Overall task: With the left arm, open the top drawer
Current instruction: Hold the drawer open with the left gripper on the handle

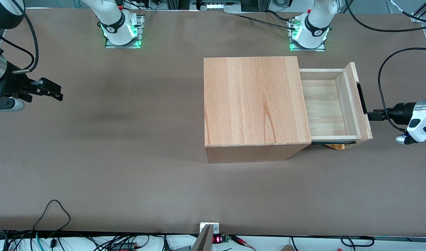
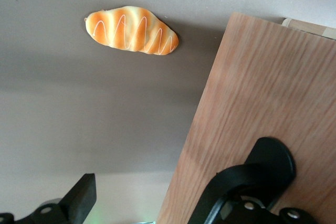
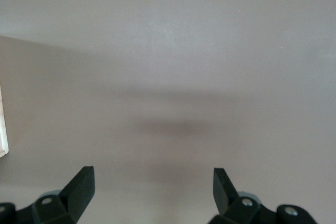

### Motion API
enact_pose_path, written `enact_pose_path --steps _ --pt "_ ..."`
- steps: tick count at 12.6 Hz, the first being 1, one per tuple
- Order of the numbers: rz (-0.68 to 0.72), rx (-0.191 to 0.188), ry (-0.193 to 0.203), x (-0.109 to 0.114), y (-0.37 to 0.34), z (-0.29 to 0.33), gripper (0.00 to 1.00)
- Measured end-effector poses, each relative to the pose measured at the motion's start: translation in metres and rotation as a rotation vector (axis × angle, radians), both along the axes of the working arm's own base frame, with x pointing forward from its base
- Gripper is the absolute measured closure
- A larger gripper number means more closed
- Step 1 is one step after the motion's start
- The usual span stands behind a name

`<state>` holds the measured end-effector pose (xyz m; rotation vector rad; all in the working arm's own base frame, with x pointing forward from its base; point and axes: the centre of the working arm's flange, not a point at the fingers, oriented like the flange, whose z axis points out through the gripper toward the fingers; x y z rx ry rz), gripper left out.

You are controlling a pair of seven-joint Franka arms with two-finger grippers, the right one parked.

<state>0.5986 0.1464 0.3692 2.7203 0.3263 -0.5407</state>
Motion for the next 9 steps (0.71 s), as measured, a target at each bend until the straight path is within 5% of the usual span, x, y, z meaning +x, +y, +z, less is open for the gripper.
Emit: enact_pose_path --steps 9 --pt "-0.022 -0.004 -0.018 -0.0011 0.0077 -0.0003 0.00"
